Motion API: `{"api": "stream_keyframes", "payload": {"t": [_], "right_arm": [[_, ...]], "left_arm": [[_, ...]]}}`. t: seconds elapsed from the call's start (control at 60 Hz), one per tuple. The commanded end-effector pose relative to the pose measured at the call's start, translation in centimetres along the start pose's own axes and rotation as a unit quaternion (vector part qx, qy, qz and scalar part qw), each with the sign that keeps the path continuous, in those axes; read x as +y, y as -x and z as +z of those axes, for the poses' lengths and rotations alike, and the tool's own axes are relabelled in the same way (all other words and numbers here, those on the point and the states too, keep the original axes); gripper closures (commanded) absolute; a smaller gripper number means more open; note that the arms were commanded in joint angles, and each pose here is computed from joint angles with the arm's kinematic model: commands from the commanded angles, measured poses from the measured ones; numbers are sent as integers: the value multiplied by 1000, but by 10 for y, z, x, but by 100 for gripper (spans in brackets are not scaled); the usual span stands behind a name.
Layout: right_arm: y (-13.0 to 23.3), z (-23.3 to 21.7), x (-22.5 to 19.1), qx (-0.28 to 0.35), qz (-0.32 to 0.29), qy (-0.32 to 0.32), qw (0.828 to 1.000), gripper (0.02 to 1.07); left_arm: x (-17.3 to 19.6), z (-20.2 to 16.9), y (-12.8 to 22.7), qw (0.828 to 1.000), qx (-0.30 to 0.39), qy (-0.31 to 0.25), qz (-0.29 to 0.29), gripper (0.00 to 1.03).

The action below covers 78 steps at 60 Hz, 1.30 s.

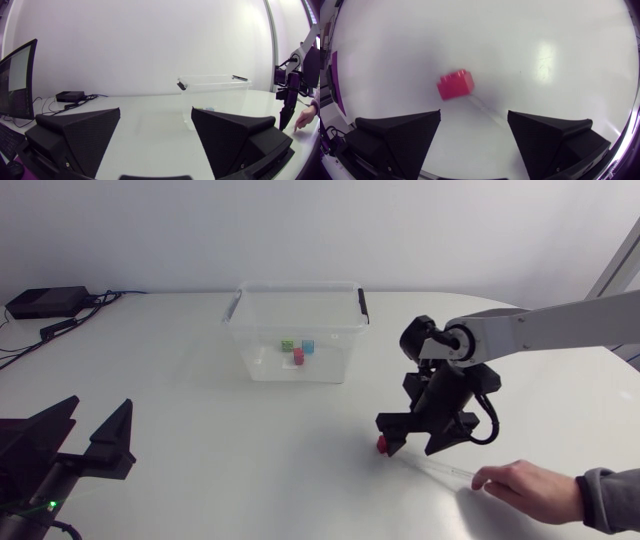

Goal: Place the duplo bricks in the container

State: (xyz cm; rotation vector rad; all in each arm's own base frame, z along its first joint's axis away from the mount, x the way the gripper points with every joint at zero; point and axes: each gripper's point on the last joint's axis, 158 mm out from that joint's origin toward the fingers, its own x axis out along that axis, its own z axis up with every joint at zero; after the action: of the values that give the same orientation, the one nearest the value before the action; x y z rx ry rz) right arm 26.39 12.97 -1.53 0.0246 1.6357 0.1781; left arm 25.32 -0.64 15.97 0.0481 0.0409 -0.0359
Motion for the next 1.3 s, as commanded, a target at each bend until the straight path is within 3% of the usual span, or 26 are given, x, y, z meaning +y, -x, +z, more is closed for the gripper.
{"api": "stream_keyframes", "payload": {"t": [0.0, 0.183, 0.317, 0.467, 0.717, 0.8, 0.833, 0.883, 0.9, 0.933, 0.983, 1.217, 1.25, 1.283], "right_arm": [[-14, -8, -2, 31, -12, -12, 999, 13], [-23, 0, 0, 37, -14, -10, 999, 11], [-11, 18, 6, 11, -8, -4, 1000, 9], [0, 34, 13, -29, -39, 47, 998, 8], [-31, 52, 17, -50, -72, 123, 988, 9], [-36, 48, 22, -49, -72, 145, 986, 18], [-39, 46, 24, -53, -71, 156, 984, 25], [-39, 49, 28, -73, -66, 173, 980, 45], [-39, 52, 30, -85, -63, 182, 978, 60], [-39, 53, 32, -93, -58, 198, 974, 73], [-40, 50, 32, -94, -56, 201, 973, 82], [-38, 44, 34, -96, -48, 204, 973, 79], [-37, 44, 35, -95, -47, 200, 974, 59], [-37, 43, 34, -91, -47, 191, 976, 27]], "left_arm": [[-2, -5, 0, 1000, 2, -3, -3, 4], [-2, -5, 0, 1000, 2, -3, -3, 4], [-2, -5, 0, 1000, 2, -3, -3, 4], [-2, -5, 0, 1000, 2, -3, -3, 4], [-2, -5, 0, 1000, 2, -3, -3, 4], [-2, -5, 0, 1000, 2, -3, -3, 4], [-2, -5, 0, 1000, 2, -3, -3, 4], [-2, -5, 0, 1000, 2, -3, -3, 4], [-2, -5, 0, 1000, 2, -3, -3, 4], [-2, -5, 0, 1000, 2, -3, -3, 4], [-1, -5, 0, 1000, 2, -3, -3, 4], [-2, -5, 0, 1000, 2, -3, -3, 4], [-2, -5, 0, 1000, 2, -3, -3, 4], [-2, -5, 0, 1000, 2, -3, -3, 4]]}}
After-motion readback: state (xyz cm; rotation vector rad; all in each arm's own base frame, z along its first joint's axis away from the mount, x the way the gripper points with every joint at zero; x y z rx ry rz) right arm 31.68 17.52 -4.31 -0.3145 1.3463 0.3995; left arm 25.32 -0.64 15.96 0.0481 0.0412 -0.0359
